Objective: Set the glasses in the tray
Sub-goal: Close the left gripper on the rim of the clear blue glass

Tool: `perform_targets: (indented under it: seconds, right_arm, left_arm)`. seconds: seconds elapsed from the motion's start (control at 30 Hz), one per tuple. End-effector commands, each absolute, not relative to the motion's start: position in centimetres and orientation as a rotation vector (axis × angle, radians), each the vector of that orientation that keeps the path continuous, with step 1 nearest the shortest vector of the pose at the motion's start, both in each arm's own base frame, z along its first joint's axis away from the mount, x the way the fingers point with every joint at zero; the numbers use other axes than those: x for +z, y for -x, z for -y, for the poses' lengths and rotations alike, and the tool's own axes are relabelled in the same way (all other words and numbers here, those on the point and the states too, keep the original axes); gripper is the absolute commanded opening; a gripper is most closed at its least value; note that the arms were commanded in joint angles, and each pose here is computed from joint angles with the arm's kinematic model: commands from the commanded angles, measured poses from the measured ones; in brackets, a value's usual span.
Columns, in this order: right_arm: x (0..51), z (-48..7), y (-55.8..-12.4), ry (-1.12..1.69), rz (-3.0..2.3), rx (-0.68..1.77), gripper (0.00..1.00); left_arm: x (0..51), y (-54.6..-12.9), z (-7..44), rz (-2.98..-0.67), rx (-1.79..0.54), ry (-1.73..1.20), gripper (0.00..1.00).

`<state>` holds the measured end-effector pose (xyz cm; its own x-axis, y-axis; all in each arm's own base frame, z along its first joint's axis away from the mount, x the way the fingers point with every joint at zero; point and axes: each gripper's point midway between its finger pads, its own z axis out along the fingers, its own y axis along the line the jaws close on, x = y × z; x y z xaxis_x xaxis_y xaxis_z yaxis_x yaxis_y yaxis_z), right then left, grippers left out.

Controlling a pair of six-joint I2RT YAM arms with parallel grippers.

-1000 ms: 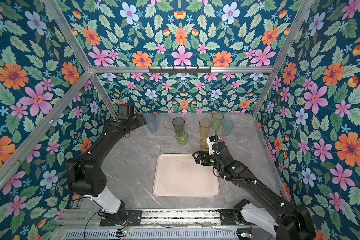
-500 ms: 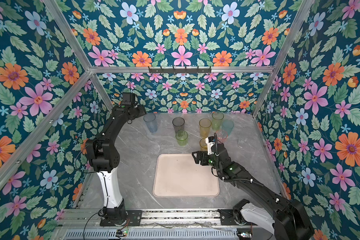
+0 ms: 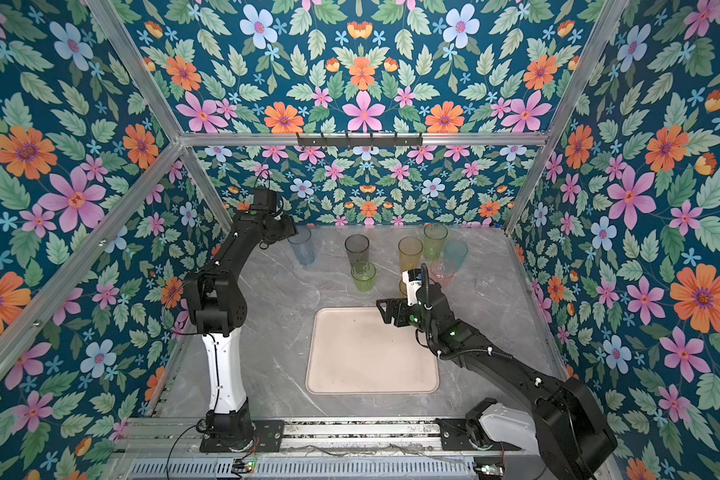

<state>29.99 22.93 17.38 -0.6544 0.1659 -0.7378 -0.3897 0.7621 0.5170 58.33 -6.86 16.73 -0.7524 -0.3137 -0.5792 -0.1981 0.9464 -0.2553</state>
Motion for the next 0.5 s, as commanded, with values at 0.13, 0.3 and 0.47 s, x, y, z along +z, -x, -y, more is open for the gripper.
perform_targets:
  seconds: [0.13, 0.3, 0.47]
  right_arm:
    - [18.9, -23.8, -30.5, 0.202, -2.02, 0.895, 0.89]
    - [18.7, -23.4, -30.7, 0.174, -2.011, 0.884, 0.89]
    - [18.6, -23.6, -30.8, 0.173, -2.018, 0.888, 0.89]
  left_arm:
    - [15.7, -58.7, 6.8, -2.466, -0.225, 0.341, 0.65]
    - [15.3, -58.8, 7.0, -2.477, -0.229, 0.305, 0.61]
    - [14.7, -58.7, 6.9, -2.494, -0.213, 0.291, 0.52]
